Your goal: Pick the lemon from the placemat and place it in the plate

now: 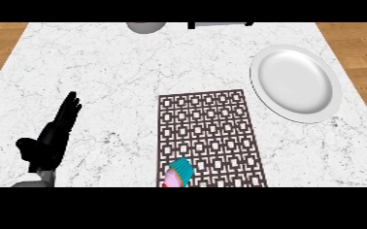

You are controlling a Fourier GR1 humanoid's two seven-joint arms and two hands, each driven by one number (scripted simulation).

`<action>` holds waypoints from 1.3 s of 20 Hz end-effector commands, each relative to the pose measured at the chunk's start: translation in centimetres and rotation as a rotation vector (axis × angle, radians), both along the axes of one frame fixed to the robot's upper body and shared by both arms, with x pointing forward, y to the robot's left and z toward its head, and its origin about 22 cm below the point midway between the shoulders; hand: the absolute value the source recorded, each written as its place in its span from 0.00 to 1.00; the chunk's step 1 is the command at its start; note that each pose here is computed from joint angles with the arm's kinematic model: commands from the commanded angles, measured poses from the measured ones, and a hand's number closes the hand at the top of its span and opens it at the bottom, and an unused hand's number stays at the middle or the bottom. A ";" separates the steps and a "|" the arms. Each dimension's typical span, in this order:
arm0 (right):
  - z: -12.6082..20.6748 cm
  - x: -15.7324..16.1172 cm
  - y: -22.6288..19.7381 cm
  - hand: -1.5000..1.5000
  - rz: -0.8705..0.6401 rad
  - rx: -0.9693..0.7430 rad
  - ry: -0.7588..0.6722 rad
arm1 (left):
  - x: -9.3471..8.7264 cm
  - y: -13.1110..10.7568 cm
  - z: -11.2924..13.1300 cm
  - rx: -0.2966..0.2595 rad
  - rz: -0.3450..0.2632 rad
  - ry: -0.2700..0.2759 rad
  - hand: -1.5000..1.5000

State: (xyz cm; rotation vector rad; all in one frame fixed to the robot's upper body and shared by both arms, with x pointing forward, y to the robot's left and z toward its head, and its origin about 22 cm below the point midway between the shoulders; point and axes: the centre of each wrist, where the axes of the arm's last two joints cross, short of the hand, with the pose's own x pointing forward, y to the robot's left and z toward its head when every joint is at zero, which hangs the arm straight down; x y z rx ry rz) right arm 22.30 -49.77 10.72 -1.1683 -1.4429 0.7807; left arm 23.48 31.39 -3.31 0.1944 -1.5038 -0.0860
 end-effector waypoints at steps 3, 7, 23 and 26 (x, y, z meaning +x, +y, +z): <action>3.7 -4.6 -7.9 1.00 0.052 0.057 -0.176 | 1.0 -0.2 1.5 0.013 -0.043 -0.006 0.50; 3.9 -2.7 -8.1 1.00 0.088 0.111 -0.158 | 2.7 -0.4 1.9 0.005 -0.068 -0.007 0.50; 2.4 8.9 4.0 1.00 0.242 0.188 -0.042 | 2.0 -1.7 1.5 0.008 -0.053 -0.015 0.50; 1.6 10.5 5.7 1.00 0.263 0.171 -0.009 | 1.4 -0.4 1.1 0.021 -0.061 -0.013 0.50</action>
